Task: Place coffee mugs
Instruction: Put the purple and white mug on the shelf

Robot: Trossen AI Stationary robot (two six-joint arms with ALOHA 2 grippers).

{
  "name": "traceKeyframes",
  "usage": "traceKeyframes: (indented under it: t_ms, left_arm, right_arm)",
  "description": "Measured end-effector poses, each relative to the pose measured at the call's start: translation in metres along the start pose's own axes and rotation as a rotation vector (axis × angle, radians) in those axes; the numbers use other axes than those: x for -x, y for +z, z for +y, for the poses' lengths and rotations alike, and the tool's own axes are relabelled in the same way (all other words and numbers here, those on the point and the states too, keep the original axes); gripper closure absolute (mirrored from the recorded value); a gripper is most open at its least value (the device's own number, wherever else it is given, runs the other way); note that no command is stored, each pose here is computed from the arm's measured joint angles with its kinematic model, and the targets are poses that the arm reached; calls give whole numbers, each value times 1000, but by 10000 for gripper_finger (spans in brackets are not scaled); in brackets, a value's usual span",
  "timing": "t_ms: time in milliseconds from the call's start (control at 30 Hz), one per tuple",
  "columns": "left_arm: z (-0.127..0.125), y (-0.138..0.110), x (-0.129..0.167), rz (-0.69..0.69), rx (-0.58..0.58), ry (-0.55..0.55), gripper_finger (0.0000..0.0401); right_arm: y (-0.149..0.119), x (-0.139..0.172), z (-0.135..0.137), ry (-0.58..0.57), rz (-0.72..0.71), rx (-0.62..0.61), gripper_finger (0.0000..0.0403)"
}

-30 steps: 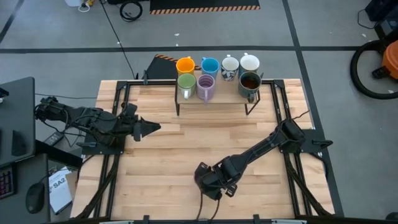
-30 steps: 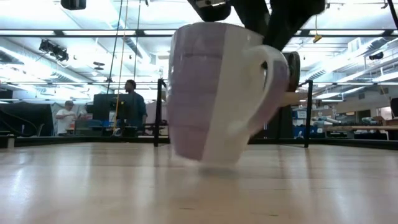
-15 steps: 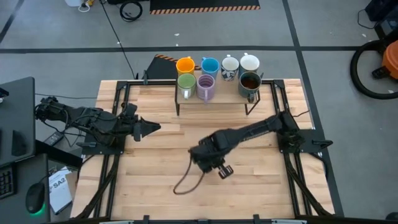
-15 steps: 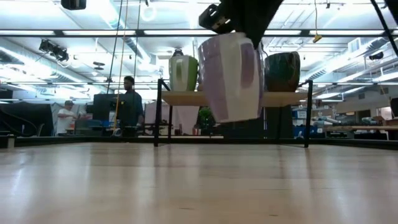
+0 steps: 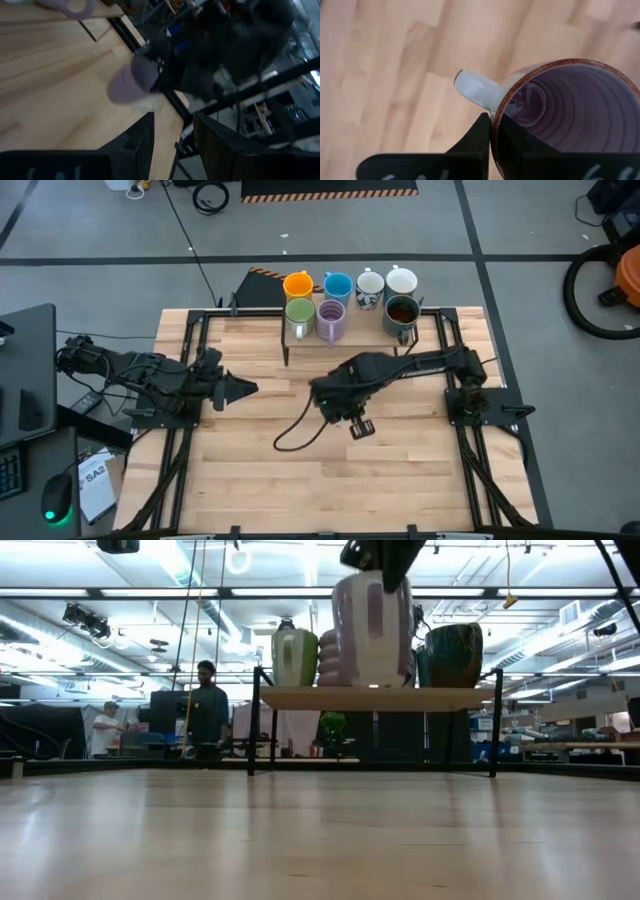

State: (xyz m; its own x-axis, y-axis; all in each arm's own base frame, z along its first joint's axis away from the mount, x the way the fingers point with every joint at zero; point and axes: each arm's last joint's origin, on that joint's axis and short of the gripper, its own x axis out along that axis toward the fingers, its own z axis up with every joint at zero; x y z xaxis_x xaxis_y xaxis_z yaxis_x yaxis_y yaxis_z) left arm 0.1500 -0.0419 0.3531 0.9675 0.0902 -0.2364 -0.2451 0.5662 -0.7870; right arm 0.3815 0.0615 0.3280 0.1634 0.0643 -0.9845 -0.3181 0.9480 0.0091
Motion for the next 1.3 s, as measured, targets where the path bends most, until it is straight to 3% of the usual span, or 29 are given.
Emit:
traceKeyframes:
  t_ms: [367, 700, 1300]
  left_arm:
    - [-1, -1, 0, 36, -4, -22, 259]
    - [-2, 0, 0, 27, 5, -40, 259]
    - [-6, 1, 1, 24, -7, -81, 259]
  right_arm:
    - [-37, 54, -22, -59, -67, -81, 380]
    - [-69, 89, -43, -170, -105, -70, 380]
    - [-113, 99, -123, -194, -94, -126, 377]
